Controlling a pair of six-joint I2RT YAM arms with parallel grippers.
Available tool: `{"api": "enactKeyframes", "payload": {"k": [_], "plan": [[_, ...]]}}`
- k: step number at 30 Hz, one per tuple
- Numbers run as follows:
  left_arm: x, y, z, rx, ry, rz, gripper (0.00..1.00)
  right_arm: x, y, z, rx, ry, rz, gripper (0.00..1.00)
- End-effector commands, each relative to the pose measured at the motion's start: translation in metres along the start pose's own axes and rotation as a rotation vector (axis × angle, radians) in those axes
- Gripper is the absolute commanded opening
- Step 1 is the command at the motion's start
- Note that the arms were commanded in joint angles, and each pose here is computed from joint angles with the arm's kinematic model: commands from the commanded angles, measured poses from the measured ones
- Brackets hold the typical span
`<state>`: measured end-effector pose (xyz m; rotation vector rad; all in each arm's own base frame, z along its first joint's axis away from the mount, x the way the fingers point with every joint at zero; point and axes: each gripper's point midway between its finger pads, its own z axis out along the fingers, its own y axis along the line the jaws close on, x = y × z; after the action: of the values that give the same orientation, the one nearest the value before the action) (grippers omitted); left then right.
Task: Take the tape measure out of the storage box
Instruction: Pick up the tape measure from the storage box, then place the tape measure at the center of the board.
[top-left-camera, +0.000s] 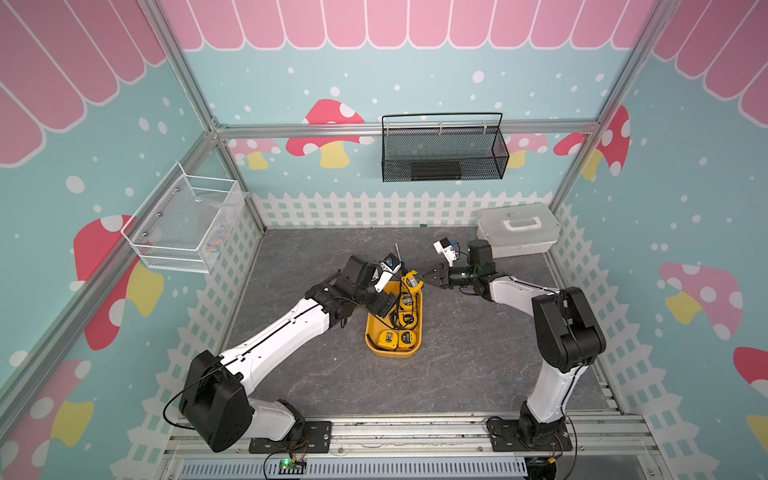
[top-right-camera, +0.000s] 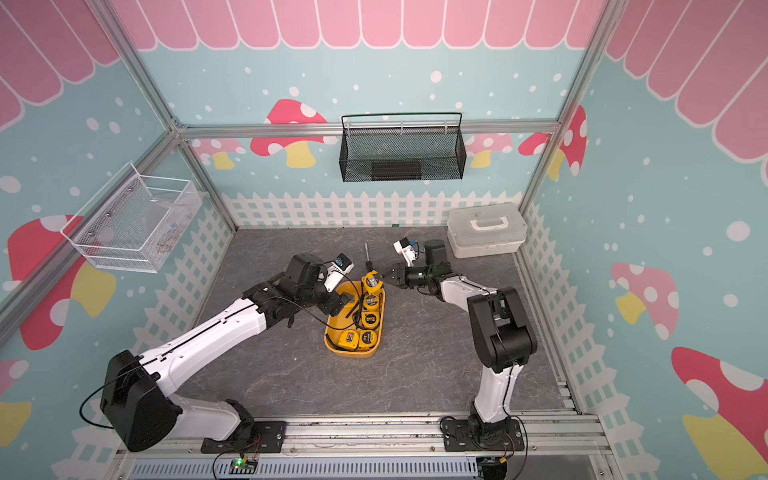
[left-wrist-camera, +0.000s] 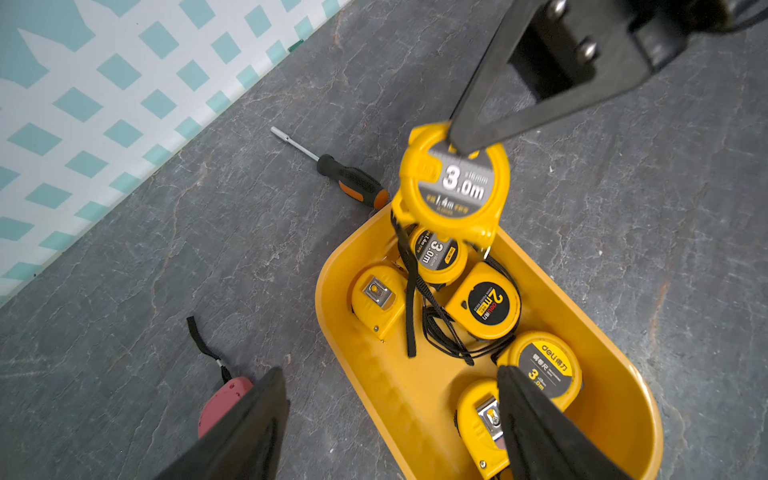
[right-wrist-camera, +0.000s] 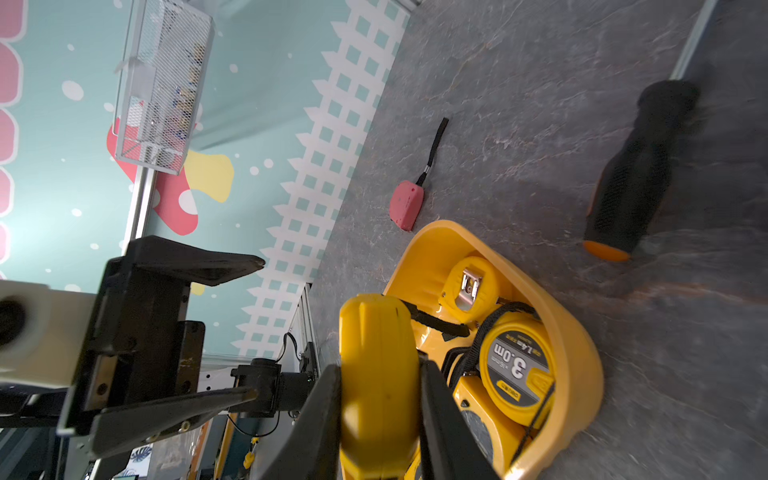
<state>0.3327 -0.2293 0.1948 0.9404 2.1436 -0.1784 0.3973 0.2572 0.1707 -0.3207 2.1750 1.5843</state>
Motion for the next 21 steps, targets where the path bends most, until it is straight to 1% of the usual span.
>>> {"api": "enactKeyframes", "payload": {"k": [1,4,7,13,17,21], "plan": [[0.015,0.003,0.003,-0.014,0.047,-0.009,0.80,-0.015,0.016,-0.031,0.008,-0.048,-0.073,0.28],[0.016,0.004,0.006,-0.013,0.054,-0.012,0.80,-0.023,0.010,-0.062,0.071,-0.094,-0.087,0.29],[0.017,0.004,0.010,-0.012,0.064,-0.015,0.80,-0.023,-0.002,-0.094,0.147,-0.123,-0.079,0.29],[0.019,0.003,0.020,0.002,0.075,-0.013,0.80,-0.005,-0.046,-0.143,0.283,-0.173,0.017,0.29],[0.019,-0.001,0.026,0.022,0.084,-0.026,0.80,0.011,-0.074,-0.158,0.339,-0.180,0.088,0.29],[0.015,0.001,0.027,0.019,0.066,-0.031,0.80,0.025,-0.095,-0.163,0.365,-0.176,0.140,0.29]]}}
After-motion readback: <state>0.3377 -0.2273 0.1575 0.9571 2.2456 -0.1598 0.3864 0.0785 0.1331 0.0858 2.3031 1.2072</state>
